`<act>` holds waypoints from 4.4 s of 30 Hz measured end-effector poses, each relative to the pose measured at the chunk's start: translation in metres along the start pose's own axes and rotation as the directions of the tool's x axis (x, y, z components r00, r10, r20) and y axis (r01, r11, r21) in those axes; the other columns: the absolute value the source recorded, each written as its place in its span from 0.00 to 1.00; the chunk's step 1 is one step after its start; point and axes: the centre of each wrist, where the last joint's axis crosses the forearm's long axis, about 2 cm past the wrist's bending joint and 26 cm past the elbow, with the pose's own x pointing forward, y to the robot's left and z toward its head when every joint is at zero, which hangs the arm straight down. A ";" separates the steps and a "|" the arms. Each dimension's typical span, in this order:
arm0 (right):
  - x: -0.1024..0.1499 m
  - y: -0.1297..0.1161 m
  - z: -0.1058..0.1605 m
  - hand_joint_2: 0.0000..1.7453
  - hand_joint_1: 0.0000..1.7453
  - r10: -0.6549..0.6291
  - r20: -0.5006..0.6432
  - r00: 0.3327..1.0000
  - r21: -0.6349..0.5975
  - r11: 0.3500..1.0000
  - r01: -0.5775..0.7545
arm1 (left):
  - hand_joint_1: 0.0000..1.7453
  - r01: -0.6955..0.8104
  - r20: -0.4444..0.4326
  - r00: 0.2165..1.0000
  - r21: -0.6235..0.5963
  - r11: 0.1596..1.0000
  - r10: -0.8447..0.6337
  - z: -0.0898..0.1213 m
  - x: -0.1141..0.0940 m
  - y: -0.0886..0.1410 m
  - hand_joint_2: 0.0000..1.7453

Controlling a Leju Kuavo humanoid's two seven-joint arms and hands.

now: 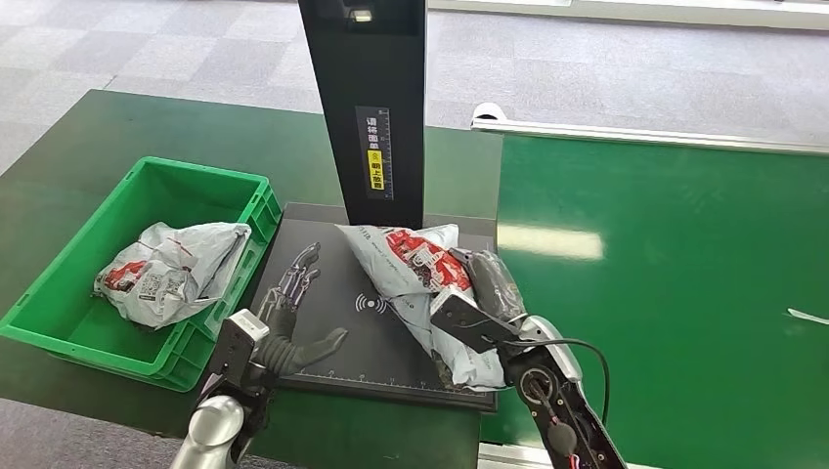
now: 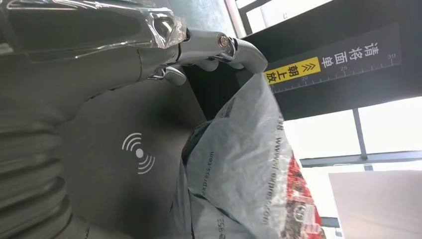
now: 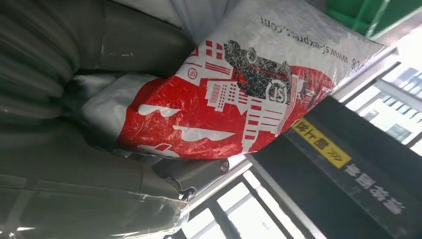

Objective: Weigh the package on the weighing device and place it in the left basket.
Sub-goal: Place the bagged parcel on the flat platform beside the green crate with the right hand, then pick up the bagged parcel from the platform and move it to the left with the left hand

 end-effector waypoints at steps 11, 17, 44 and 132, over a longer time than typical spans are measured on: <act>-0.006 0.009 -0.005 1.00 1.00 0.106 -0.066 0.992 0.021 0.994 -0.105 | 0.00 0.005 -0.001 1.000 0.005 1.000 -0.005 0.000 0.000 0.001 1.00; -0.007 0.011 -0.006 1.00 1.00 0.112 -0.069 0.991 0.033 0.993 -0.110 | 0.00 0.006 -0.001 1.000 0.004 1.000 -0.006 0.001 0.000 0.001 1.00; -0.006 0.039 -0.008 1.00 0.00 -0.173 -0.036 0.984 0.193 0.965 0.177 | 0.00 0.005 0.001 1.000 -0.012 1.000 -0.005 -0.002 0.000 -0.004 1.00; -0.045 -0.046 0.031 1.00 0.00 -0.316 -0.103 0.943 -0.315 0.910 0.270 | 0.00 0.679 -0.160 0.507 -0.532 0.507 -0.847 -0.020 -0.016 -0.045 1.00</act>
